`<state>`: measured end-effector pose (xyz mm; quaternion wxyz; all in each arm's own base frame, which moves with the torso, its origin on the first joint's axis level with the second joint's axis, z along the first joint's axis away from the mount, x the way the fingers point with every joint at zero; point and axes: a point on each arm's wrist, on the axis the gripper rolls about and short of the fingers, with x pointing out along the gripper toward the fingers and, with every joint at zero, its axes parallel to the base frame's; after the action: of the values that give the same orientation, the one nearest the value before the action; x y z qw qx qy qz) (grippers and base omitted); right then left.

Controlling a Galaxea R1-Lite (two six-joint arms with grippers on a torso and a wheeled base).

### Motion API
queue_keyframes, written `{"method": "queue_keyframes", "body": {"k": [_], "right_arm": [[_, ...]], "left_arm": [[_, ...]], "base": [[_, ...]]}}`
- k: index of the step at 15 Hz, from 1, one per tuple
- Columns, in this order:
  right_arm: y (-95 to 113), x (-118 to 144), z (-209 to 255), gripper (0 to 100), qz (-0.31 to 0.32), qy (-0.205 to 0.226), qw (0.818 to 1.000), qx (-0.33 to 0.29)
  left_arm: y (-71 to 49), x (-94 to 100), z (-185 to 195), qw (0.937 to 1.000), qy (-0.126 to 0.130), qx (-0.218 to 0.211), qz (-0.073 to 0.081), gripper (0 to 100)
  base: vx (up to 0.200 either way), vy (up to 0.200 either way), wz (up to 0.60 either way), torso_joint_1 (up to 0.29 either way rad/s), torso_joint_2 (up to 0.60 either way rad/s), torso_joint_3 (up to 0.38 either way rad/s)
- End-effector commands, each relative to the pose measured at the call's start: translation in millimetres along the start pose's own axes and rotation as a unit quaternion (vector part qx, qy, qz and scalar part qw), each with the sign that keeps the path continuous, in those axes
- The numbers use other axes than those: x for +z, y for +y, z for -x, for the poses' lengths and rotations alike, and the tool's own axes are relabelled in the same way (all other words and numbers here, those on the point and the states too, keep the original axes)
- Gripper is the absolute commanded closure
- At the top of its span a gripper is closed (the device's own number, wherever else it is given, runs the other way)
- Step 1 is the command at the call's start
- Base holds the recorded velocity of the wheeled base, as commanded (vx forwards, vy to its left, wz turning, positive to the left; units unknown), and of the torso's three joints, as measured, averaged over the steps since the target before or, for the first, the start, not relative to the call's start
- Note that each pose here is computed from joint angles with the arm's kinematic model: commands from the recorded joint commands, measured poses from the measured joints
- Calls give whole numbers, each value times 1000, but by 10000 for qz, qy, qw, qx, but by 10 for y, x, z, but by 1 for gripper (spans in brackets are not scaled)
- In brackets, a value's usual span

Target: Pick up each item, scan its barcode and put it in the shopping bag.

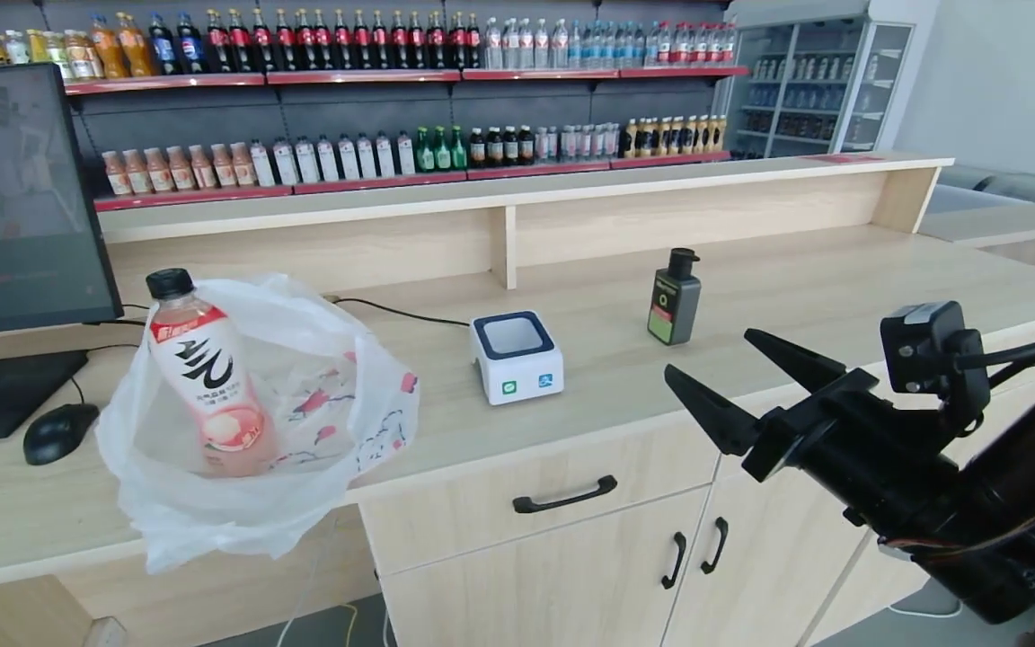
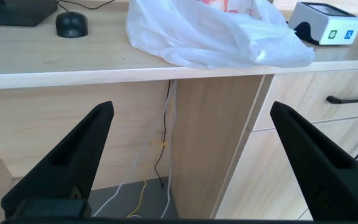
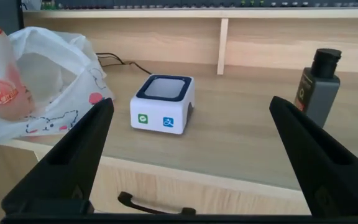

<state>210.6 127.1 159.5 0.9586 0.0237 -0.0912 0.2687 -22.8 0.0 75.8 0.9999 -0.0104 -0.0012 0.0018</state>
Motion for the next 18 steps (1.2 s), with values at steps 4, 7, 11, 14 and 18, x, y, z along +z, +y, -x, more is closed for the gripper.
{"method": "queue_keyframes", "body": {"k": [4, 7, 11, 14, 18], "right_arm": [[1, -5, 2, 0, 1, 8, 10000, -4], [1, -28, -22, 0, 16, 39, 10000, -3], [5, -30, 15, 0, 30, 69, 10000, 4], [5, -19, 15, 0, 30, 46, 10000, 12], [12, -38, -11, 0, 66, 69, 10000, 20]], "left_arm": [[0, 1, -1, 10000, 4, 5, 3, 0], [0, 1, -1, 10000, 4, 5, 3, 0], [0, 0, 0, 10000, -4, -3, -5, 0], [0, 1, -1, 10000, 4, -3, 3, 0], [0, 0, 0, 10000, -4, -3, -5, 0]], "base": [[0, -200, 0, 4, 4, 2], [0, -200, 0, 2, 2, 9], [0, -200, 0, 2, 5, 5], [67, -200, 0, 2, 2, 2], [200, -200, 600, -5, 0, 2]]}}
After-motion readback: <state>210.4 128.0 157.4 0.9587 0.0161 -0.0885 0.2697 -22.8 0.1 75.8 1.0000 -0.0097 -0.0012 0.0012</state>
